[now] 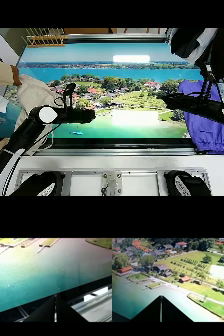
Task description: Fold the clothes and pants, and hang the long-sleeved shirts on hangers.
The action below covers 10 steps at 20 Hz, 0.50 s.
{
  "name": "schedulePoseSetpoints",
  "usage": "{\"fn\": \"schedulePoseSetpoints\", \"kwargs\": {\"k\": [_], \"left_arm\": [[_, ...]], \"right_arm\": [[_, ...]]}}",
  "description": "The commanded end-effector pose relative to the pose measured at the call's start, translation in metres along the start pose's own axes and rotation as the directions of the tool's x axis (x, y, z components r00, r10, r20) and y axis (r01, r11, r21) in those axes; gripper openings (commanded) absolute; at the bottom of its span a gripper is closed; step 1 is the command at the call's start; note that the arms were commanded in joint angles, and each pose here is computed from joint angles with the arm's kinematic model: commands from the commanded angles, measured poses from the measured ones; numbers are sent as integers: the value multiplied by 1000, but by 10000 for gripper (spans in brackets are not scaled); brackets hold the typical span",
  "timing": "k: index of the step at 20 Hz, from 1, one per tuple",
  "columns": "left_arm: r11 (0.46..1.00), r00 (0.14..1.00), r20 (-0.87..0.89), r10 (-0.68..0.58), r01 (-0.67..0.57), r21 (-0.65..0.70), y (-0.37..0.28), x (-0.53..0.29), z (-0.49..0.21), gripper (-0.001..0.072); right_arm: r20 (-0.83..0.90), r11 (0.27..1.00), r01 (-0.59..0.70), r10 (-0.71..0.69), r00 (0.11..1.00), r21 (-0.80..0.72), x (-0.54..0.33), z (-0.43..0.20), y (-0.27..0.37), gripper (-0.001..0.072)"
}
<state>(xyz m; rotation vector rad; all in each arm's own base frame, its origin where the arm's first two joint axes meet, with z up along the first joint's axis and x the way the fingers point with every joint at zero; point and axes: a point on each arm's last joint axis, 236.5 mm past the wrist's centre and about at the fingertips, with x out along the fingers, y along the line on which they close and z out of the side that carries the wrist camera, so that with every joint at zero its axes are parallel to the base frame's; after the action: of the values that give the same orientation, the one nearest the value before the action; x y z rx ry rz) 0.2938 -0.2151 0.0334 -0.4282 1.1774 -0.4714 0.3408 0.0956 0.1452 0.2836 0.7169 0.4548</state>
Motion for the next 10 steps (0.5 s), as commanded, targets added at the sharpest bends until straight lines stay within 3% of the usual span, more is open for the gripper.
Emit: {"fn": "schedulePoseSetpoints", "kwargs": {"k": [1, 9, 10], "left_arm": [[1000, 1000, -1, 0, 0, 0, 0, 0, 0, 8], [1000, 1000, 15, 9, -9, 10, 2, 0, 4, 9], [998, 998, 36, 44, -46, 41, 11, -2, 10, 222]], "right_arm": [[0, 1000, -1, 1, 1000, 0, 0, 0, 0, 15], [0, 1000, -1, 1, 1000, 0, 0, 0, 0, 15], [0, 1000, -1, 1, 1000, 0, 0, 0, 0, 15]]}}
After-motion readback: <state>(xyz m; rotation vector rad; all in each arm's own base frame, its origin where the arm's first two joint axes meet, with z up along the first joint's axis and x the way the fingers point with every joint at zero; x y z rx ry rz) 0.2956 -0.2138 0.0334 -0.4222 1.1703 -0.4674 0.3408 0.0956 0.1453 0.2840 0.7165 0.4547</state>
